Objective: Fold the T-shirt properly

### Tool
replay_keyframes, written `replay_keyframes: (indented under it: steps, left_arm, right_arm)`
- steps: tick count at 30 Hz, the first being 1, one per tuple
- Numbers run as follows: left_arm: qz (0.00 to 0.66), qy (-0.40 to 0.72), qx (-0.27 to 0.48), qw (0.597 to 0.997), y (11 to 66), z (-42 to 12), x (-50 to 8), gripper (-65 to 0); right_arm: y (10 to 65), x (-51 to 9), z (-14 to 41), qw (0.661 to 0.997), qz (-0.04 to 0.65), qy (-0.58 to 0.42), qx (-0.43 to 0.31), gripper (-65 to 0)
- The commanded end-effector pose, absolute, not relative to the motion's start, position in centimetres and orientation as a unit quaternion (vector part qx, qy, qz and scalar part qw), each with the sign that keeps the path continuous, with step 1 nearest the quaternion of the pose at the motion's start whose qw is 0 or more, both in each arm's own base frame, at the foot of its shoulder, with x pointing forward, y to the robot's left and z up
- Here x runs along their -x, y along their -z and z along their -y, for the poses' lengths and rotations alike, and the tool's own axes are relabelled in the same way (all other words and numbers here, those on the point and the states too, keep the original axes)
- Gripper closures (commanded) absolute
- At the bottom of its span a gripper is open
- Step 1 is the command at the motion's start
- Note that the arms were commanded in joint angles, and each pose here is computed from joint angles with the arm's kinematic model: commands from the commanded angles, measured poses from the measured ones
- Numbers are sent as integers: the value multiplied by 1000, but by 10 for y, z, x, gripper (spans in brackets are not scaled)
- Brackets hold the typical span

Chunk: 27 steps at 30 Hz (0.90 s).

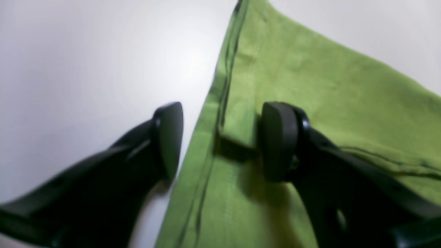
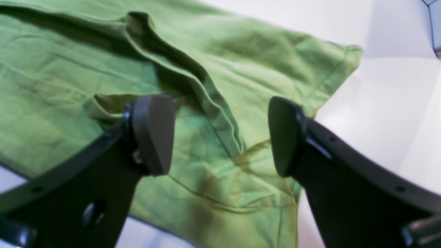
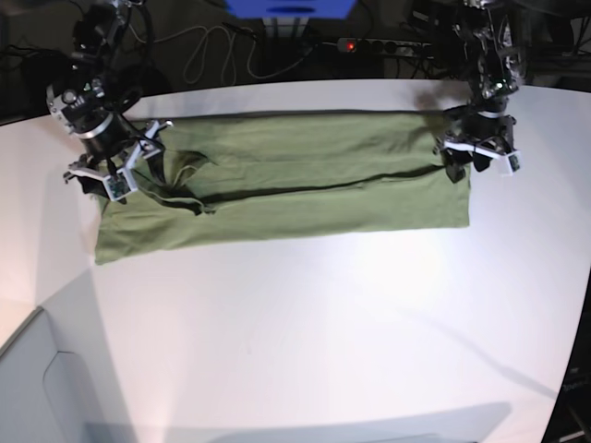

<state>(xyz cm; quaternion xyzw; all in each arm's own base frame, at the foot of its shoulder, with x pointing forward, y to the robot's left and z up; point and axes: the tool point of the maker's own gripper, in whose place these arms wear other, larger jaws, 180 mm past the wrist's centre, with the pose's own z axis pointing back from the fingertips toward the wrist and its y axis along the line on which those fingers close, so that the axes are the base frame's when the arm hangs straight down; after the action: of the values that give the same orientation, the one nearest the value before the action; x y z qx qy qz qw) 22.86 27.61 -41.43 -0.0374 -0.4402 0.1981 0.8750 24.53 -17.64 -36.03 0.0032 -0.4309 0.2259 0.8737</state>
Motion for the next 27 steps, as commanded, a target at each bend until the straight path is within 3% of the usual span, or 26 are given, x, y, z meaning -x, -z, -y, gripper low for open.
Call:
replay_keyframes:
  steps: [1,6,13,17,27]
  left_arm:
    - [422,-201,37,883,421,-278,-222,-318]
    - [423,-202,37,882,420,-277,-223,-167]
    - [424,-203,38,882,420,-277,-224,-114]
    - [424,-203,38,882,420,-277,-224,0]
    - [422,-205,38,882,422,-278,-224,0]
  right_arm:
    - [350,-249,173,862,450,-234,-11,-415]
    - [350,-249,174,862,449,-235,-10,-415]
    - [348,-251,174,860,452,-236,-9,-415]
    - [348,-251,172,860,453,-235,-10,-416]
    - [345,-268,150,847,464,-257,-33,-416]
